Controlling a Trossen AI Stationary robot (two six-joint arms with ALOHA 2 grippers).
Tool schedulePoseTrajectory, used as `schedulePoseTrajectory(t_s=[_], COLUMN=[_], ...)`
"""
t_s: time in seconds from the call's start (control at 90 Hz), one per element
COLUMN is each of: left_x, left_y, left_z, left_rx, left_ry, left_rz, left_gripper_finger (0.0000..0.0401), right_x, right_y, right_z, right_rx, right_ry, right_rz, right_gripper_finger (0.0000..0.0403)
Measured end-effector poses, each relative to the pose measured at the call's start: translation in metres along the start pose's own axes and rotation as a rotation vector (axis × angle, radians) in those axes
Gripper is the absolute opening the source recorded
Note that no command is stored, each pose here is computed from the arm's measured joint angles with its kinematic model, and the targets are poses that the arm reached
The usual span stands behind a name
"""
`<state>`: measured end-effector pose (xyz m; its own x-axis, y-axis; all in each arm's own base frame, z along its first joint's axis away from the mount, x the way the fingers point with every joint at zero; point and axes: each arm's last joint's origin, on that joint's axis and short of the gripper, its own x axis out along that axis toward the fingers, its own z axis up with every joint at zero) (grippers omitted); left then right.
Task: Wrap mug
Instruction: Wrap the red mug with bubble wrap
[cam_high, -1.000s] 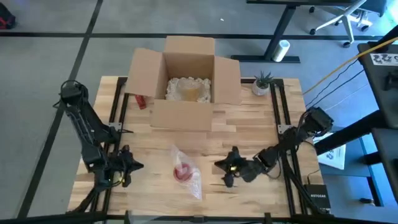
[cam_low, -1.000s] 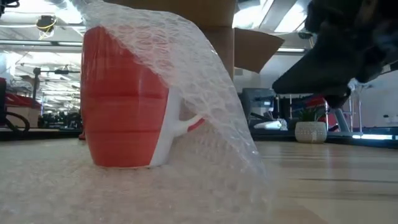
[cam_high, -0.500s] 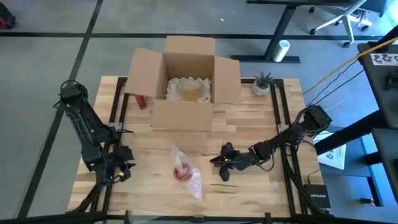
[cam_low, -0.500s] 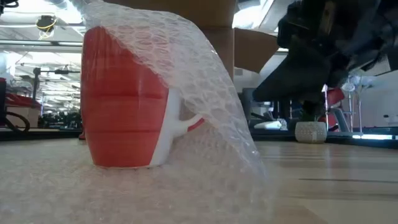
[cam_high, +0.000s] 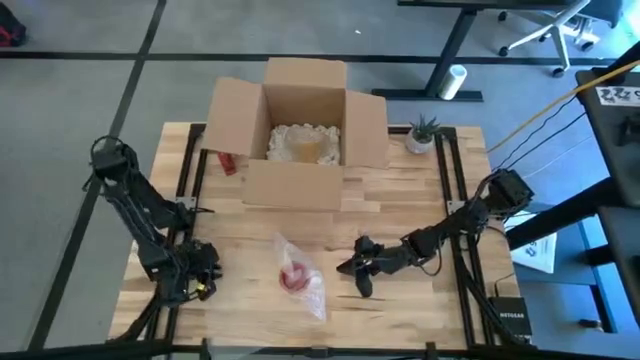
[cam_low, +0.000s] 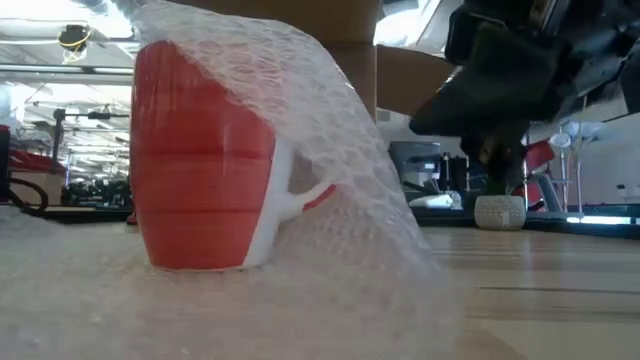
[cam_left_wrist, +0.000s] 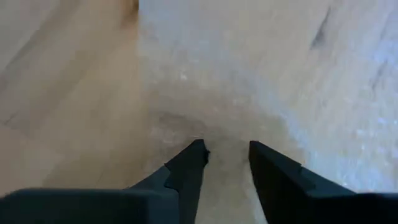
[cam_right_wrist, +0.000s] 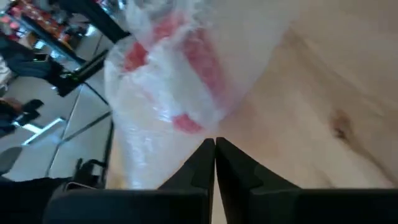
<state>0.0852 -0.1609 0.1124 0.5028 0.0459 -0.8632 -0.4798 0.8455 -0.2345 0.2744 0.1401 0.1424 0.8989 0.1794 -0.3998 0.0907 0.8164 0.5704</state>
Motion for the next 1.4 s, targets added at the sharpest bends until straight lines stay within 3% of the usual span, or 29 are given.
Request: schedulePoseTrajectory(t_s=[0.078,0.133,0.233,0.444,0.622,0.778,0.922,1.078,1.233,1.4], left_x=[-0.005,-0.012,-0.026,-0.034,-0.032,-0.027,-0.022,-0.015,-0.005,0.000], left_y=[-0.019,-0.027,-0.046,-0.063,-0.072,-0.073,-0.070,-0.076,-0.081,-0.082], left_z=[0.005,0.014,0.032,0.075,0.113,0.139,0.154,0.164,0.166,0.167], left_rx=[0.030,0.102,0.136,0.229,0.274,0.269,0.221,0.231,0.233,0.239], left_ry=[-0.058,-0.156,-0.296,-0.502,-0.637,-0.639,-0.610,-0.606,-0.610,-0.615], left_rz=[-0.098,-0.128,-0.199,-0.184,-0.192,-0.266,-0.327,-0.444,-0.477,-0.469], left_gripper_finger=[0.0027,0.0011,0.0002,0.0000,0.0000,0.0000,0.0000,0.0000,0.0000,0.0004], right_x=[0.000,0.000,0.000,0.002,0.008,0.014,0.018,0.016,0.017,0.020], right_y=[0.002,0.002,0.003,0.012,0.035,0.058,0.076,0.092,0.094,0.089], right_z=[0.001,0.002,0.002,0.010,0.029,0.049,0.066,0.094,0.115,0.119], right_rx=[-0.009,-0.008,-0.008,-0.026,-0.125,-0.213,-0.310,-0.423,-0.447,-0.438], right_ry=[-0.006,-0.007,-0.015,-0.051,-0.098,-0.088,0.013,0.008,-0.012,0.020], right_rz=[0.020,0.026,0.038,0.083,0.159,0.153,0.054,-0.077,-0.070,-0.039], right_gripper_finger=[0.0000,0.0000,0.0000,0.0000,0.0000,0.0000,0.0000,0.0000,0.0000,0.0000])
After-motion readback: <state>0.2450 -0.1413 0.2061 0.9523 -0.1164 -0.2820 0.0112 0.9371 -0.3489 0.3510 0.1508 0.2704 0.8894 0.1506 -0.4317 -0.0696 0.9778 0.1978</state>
